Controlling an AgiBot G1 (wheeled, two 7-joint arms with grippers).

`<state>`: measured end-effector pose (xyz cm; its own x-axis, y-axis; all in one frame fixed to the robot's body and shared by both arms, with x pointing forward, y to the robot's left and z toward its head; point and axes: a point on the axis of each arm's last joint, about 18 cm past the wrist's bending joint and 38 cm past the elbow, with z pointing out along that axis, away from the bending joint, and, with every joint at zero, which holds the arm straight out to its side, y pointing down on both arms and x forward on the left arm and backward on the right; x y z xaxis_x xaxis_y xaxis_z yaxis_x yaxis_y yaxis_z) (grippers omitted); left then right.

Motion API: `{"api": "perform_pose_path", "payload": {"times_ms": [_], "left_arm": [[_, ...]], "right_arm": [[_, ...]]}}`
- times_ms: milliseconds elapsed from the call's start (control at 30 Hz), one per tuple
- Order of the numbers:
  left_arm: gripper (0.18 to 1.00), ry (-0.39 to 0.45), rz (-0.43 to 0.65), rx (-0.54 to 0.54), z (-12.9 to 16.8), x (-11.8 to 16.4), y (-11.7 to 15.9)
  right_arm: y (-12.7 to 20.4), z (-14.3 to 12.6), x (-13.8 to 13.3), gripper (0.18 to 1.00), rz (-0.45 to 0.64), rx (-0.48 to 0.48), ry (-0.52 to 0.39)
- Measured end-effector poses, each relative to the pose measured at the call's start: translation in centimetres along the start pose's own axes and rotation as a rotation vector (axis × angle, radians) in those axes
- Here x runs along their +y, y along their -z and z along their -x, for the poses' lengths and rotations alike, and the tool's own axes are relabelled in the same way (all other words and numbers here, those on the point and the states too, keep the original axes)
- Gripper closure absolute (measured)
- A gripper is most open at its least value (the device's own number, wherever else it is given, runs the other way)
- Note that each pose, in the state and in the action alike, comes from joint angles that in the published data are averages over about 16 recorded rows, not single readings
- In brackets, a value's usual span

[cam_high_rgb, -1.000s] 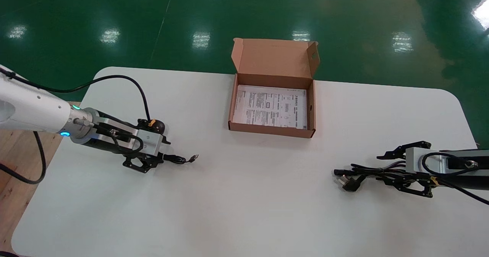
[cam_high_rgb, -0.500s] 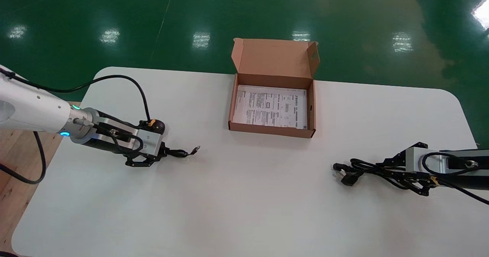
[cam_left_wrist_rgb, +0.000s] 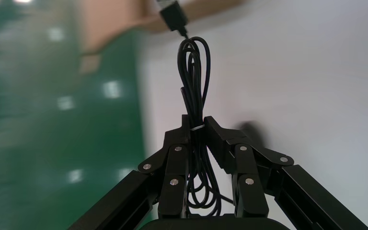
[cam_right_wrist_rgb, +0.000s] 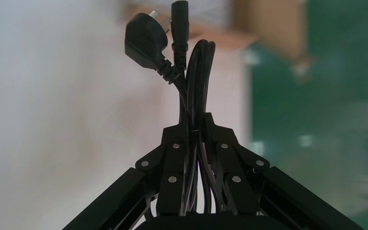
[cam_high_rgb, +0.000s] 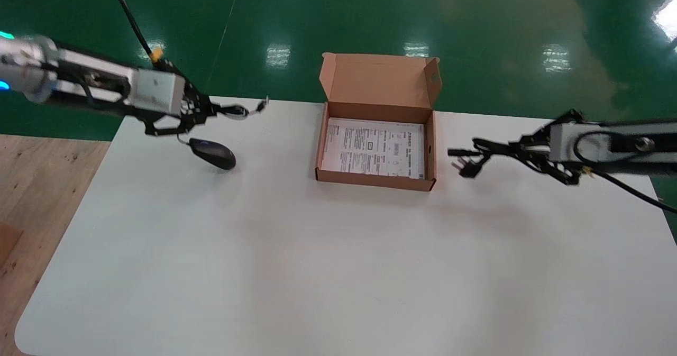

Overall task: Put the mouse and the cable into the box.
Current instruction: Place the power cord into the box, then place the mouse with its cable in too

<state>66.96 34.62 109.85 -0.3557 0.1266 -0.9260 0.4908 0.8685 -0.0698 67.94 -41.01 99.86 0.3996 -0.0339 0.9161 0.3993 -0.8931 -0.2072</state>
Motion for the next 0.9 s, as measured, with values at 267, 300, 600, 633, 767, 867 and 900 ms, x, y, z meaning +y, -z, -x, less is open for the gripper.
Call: {"api": "perform_pose_path", "payload": {"times_ms": [267,300,600,633,767,867,900], "left_arm": [[0.936,-0.052,-0.006,-0.265,7.6,-1.5,5.9],[0.936,-0.059,-0.009,-0.296,8.5,-1.8,6.6],[0.937,-0.13,-0.037,-0.504,13.5,-4.1,11.1],[0.937,-0.138,-0.039,-0.518,13.7,-4.3,11.4],[0.937,-0.162,-0.047,-0.556,14.4,-4.8,12.2],[0.937,-0.175,-0.048,-0.565,14.6,-5.0,12.3],[0.937,-0.179,-0.049,-0.565,14.5,-5.0,12.3]], "right_arm": [[-6.0,-4.5,-6.6,0.938,-0.037,0.101,0.122],[-6.9,-4.7,-7.4,0.938,-0.043,0.104,0.134],[-13.0,-3.1,-12.5,0.938,-0.089,0.069,0.195],[-13.4,-2.8,-12.7,0.938,-0.093,0.062,0.198],[-14.5,-1.6,-13.4,0.938,-0.104,0.029,0.205],[-15.0,-1.1,-13.6,0.938,-0.109,0.012,0.205],[-15.0,-0.9,-13.6,0.938,-0.11,0.008,0.204]]}}
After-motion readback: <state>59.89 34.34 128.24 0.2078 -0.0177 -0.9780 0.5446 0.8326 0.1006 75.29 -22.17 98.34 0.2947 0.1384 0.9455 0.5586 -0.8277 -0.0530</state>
